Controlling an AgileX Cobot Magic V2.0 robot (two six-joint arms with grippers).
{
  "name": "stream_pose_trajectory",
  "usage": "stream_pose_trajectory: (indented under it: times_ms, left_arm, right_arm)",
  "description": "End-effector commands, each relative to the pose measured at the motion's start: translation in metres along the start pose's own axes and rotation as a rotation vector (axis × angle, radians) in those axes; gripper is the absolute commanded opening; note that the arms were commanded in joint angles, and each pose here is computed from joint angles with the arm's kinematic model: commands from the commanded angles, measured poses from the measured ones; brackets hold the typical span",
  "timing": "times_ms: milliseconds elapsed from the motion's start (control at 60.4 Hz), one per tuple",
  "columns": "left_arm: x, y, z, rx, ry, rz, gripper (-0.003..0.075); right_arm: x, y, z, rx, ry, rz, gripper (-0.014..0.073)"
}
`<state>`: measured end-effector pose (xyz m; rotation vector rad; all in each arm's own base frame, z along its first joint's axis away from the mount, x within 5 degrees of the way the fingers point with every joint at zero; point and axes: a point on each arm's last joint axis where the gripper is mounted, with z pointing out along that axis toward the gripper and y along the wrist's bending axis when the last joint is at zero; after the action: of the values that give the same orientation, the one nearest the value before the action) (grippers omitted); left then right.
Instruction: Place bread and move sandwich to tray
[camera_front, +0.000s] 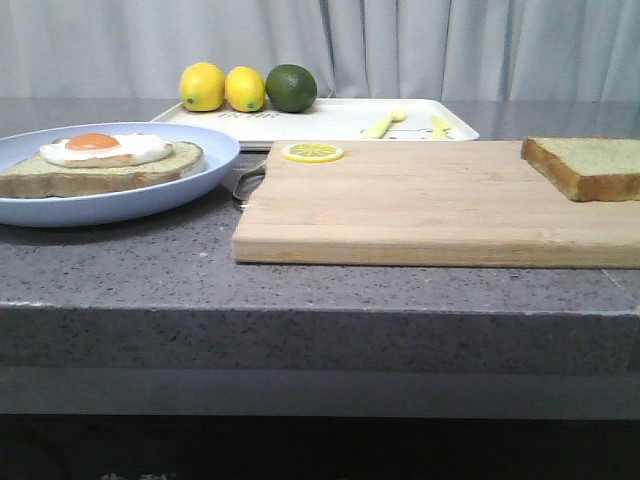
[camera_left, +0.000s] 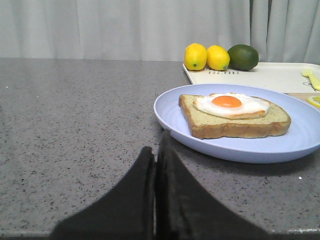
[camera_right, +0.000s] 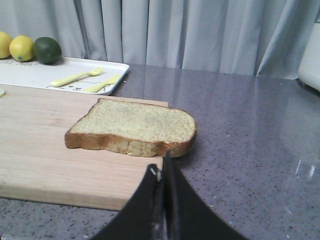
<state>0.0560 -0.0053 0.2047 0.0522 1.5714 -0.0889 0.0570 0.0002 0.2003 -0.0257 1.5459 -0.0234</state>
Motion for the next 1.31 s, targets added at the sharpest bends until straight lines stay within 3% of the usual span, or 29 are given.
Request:
stream_pose_trajectory:
  times_ms: [0, 712, 828, 1010, 1291]
  left_arm:
    - [-0.007, 0.000, -0.002, -0.003, -0.097, -0.008, -0.0018]
    - [-0.008, 0.000, -0.002, -0.004, -0.106, -0.008, -0.0018]
    - [-0.013, 0.001, -0.003, -0.006, -0.158, -0.008, -0.0018]
    - [-0.042, 0.000, -0.009, -0.004, -0.250, -0.012, -0.0018]
    - [-0.113, -0.004, -0.034, 0.016, -0.256, -0.009, -0.0018]
  right_arm:
    - [-0.010, -0.001, -0.002, 0.013, -0.111, 0.003, -0.0068]
    - [-0.013, -0.001, -0.003, 0.016, -0.145, 0.002, -0.0068]
    - [-0.015, -0.001, -0.003, 0.017, -0.162, 0.002, -0.0068]
    - [-0.034, -0.001, -0.007, 0.012, -0.145, 0.002, -0.0068]
    - [-0.100, -0.002, -0.022, -0.005, -0.087, 0.000, -0.0068]
